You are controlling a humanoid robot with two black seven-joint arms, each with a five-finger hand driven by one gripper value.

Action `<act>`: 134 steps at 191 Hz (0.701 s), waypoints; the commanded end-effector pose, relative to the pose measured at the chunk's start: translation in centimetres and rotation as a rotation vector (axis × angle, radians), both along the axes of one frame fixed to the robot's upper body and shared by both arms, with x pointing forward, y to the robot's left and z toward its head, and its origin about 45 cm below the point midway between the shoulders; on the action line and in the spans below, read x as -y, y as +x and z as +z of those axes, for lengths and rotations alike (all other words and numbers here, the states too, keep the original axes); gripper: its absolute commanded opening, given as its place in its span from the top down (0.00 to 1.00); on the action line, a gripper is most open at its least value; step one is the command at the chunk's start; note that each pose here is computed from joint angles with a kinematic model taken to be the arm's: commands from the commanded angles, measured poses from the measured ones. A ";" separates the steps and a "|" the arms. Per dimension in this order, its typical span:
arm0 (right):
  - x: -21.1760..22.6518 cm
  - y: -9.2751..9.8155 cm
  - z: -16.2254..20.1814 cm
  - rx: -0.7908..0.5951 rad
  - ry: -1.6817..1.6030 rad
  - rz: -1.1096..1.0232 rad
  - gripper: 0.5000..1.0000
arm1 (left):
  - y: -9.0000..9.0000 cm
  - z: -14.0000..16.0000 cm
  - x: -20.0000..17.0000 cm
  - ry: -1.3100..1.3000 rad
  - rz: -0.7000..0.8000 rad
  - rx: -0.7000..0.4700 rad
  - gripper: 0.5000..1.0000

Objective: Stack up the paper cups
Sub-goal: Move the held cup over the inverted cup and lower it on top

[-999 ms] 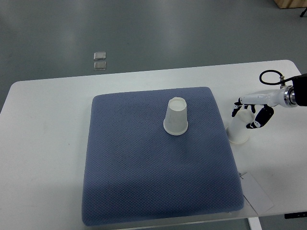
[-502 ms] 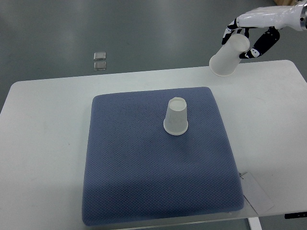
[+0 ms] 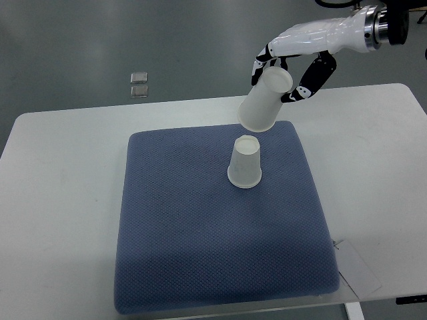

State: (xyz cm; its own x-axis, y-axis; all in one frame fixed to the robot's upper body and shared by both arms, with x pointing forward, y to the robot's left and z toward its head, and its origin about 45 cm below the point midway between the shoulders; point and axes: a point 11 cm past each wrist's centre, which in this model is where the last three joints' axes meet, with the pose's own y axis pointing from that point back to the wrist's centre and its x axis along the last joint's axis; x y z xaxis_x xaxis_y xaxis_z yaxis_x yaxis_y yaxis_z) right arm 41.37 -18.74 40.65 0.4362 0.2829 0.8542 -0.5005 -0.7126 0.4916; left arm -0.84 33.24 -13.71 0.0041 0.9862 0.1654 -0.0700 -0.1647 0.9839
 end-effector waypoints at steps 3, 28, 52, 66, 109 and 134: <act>-1.5 -0.3 -1.2 -0.031 -0.011 0.031 1.00 | 0.0 0.0 0.0 0.000 0.000 0.001 0.00; -2.4 -0.4 -2.6 -0.053 -0.023 0.043 1.00 | 0.0 0.0 0.0 0.000 0.000 0.001 0.00; -2.5 -0.5 -3.2 -0.059 -0.036 0.045 1.00 | -0.1 0.0 0.0 0.000 0.000 -0.001 0.00; -2.3 -0.4 -3.5 -0.054 -0.051 0.043 1.00 | -0.1 0.0 0.0 0.000 0.000 -0.001 0.00; -1.8 0.0 -3.8 -0.046 -0.067 0.027 1.00 | -0.1 0.0 0.0 0.000 0.000 -0.001 0.00; -1.9 -0.1 -4.3 -0.052 -0.070 0.031 1.00 | -0.1 0.0 0.0 0.000 0.000 -0.001 0.00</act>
State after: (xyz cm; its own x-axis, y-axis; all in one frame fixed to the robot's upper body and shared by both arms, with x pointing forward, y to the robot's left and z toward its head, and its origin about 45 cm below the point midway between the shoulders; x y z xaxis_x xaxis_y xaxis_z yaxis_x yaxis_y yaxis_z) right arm 41.33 -16.93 36.67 0.4680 0.3524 0.8105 -0.4545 -0.6906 0.5627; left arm -0.84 33.24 -13.70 0.0042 0.9862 0.1654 -0.0701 -0.1647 0.9838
